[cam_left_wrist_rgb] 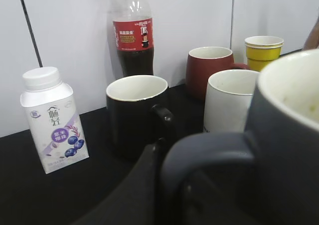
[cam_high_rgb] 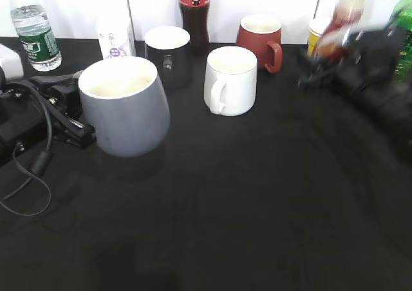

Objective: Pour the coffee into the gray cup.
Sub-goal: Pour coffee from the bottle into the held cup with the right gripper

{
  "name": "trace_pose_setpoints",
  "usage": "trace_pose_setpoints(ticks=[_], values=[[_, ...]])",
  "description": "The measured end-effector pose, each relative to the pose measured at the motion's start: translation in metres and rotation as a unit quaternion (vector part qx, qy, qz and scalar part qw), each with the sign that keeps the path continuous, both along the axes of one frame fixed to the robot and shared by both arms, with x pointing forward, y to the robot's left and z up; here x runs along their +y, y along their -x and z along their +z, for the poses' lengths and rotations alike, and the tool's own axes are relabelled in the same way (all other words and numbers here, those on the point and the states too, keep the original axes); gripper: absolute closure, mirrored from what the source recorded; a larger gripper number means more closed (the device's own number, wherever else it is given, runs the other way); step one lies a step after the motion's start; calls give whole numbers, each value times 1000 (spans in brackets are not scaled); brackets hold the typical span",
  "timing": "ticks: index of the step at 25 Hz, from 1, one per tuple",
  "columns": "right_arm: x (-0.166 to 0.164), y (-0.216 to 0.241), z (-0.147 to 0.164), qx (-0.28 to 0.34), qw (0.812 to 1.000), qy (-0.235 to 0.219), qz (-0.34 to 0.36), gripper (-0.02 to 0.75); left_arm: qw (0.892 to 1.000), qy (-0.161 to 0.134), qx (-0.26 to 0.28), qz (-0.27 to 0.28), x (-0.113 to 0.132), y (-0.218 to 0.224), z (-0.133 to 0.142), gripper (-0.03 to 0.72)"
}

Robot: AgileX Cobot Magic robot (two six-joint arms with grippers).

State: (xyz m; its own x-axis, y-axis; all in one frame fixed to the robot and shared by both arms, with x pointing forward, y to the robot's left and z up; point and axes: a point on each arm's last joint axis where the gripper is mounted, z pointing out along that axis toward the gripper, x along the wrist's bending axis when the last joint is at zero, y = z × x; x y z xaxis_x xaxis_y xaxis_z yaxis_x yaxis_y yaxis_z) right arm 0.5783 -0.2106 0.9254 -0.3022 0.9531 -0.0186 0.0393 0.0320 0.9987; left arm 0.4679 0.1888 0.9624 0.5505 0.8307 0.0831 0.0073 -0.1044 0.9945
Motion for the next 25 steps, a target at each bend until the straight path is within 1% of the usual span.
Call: trace_pose_setpoints(ticks=[2,3,5,7,9,11,12,14,17,20,23,25], values=[[10,13,32,-19,999,15,40,210,1000,-1,-1,-2,0,0,0,646],[21,21,46,-28,997,22,65,210,1000,-3,-2,-8,-1,1,0,646],[44,36,64,-31,994,30,105,210,1000,-8,-5,-19,-3,2,0,646],[69,52,70,-21,988,37,147,210,1000,-9,-5,-22,-3,2,0,646],[92,64,69,-5,982,48,185,210,999,-18,-13,-44,-6,4,0,646],[116,71,75,4,974,63,218,211,998,-25,-17,-61,-9,6,0,646],[125,73,79,0,970,82,231,211,998,-24,-18,-62,-9,6,0,646],[137,77,83,-17,958,139,251,211,998,-23,-19,-62,-9,6,0,646],[138,77,82,-49,941,213,259,211,997,-26,-20,-67,-10,7,0,646],[137,77,80,-89,911,302,266,211,996,-32,-22,-81,-11,9,0,646],[137,77,79,-125,885,359,269,211,996,-33,-22,-82,-11,9,0,646],[137,77,79,-148,867,393,270,211,996,-44,-8,-79,-11,8,-4,646]])
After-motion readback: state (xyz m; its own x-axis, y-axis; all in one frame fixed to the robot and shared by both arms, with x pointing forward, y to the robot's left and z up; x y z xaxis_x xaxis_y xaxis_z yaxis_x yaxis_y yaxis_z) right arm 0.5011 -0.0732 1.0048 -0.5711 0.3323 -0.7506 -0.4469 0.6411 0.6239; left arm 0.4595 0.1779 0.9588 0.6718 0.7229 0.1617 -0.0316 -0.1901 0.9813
